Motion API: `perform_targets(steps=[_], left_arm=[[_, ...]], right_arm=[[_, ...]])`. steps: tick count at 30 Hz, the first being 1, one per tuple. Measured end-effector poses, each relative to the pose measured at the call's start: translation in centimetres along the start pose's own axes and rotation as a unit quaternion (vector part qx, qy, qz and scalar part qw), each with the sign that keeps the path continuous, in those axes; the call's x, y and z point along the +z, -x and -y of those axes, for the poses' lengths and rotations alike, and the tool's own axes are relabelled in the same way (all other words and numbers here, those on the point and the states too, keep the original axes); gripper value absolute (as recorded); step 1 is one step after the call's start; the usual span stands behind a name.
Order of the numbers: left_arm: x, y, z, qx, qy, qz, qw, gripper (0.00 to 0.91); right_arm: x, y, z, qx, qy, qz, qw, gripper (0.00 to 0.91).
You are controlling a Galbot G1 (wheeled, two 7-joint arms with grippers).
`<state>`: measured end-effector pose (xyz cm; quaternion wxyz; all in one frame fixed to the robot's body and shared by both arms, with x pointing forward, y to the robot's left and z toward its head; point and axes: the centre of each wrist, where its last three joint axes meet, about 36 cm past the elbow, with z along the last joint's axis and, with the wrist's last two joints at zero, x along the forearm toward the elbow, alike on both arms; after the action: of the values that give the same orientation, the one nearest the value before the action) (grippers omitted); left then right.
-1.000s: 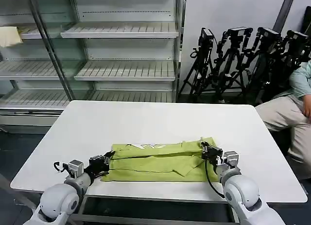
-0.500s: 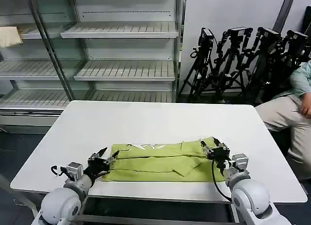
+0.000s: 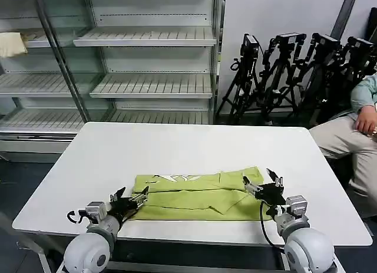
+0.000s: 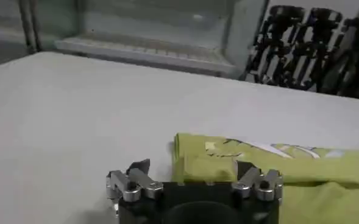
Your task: Fold and organize the clothes.
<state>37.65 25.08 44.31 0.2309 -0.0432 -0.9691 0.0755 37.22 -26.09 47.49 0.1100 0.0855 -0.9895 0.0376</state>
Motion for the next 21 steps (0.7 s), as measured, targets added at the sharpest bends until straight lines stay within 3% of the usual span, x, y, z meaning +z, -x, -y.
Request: perform_targets(steps=[4, 5, 6, 9, 16, 21], left_arm=[[0.3, 0.0, 0.2, -0.008, -0.012, -0.008, 1.0, 0.907], [0.3, 0.0, 0.2, -0.009, -0.014, -0.01, 1.0, 0.806], [0.4, -0.1, 0.3, -0.01, -0.015, -0.011, 1.0, 0.554], [0.5, -0.1, 0.6, -0.011, -0.021, -0.015, 1.0, 0.242], [0.7, -0.5, 1.7, -0.001, -0.03, -0.023, 0.999, 0.05], [0.7, -0.2, 2.1, 0.0, -0.032, -0.024, 0.999, 0.03]], right_arm=[[0.1, 0.0, -0.2, 0.0, -0.004, 0.0, 1.0, 0.907], [0.1, 0.0, -0.3, -0.001, -0.004, 0.0, 1.0, 0.907], [0.1, 0.0, -0.3, -0.001, -0.005, 0.0, 1.0, 0.907], [0.1, -0.1, -0.4, -0.001, -0.007, 0.0, 1.0, 0.907], [0.3, -0.1, -0.5, 0.0, -0.012, -0.002, 1.0, 0.907], [0.5, -0.3, -0.3, 0.002, -0.015, -0.004, 1.0, 0.907]])
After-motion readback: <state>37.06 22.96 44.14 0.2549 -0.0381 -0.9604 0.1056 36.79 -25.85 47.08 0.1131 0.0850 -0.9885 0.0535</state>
